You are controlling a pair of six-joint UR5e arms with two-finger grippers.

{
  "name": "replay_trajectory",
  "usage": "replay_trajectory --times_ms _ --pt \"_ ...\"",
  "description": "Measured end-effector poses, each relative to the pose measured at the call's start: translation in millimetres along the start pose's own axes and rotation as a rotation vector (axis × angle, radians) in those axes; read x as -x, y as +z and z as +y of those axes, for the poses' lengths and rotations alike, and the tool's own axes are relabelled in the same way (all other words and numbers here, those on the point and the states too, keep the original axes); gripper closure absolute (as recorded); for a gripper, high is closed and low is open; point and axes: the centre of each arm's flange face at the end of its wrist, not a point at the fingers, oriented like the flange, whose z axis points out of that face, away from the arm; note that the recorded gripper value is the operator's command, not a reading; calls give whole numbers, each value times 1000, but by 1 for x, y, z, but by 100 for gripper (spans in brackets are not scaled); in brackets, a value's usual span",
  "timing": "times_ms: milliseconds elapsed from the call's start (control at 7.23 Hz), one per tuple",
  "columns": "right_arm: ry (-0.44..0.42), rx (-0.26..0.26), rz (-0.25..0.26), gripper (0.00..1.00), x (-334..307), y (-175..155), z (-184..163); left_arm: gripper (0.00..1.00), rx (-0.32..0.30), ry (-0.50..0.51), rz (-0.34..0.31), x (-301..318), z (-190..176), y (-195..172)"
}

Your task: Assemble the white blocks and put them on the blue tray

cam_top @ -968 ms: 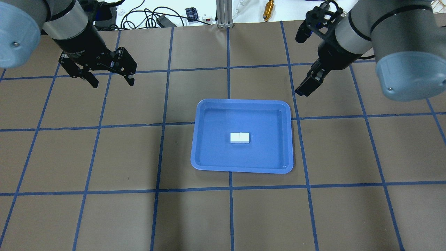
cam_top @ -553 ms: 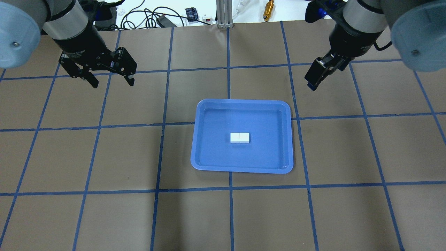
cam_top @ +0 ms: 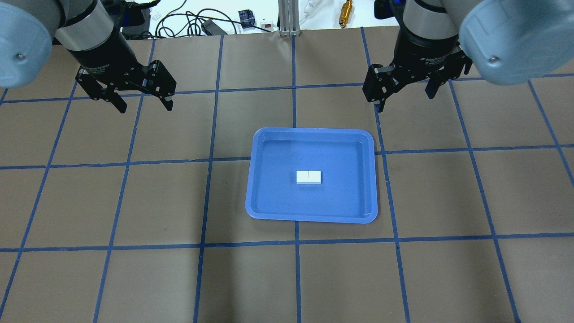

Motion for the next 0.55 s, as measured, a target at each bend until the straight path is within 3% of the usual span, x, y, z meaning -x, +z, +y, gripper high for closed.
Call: replay_trajectory --times_ms 277,553 --pt "151 -1 -53 0 4 -1 -2 0 -1 2 0 -1 0 0" --pt "192 0 -63 0 4 -1 -2 0 -1 3 0 -2 0 0"
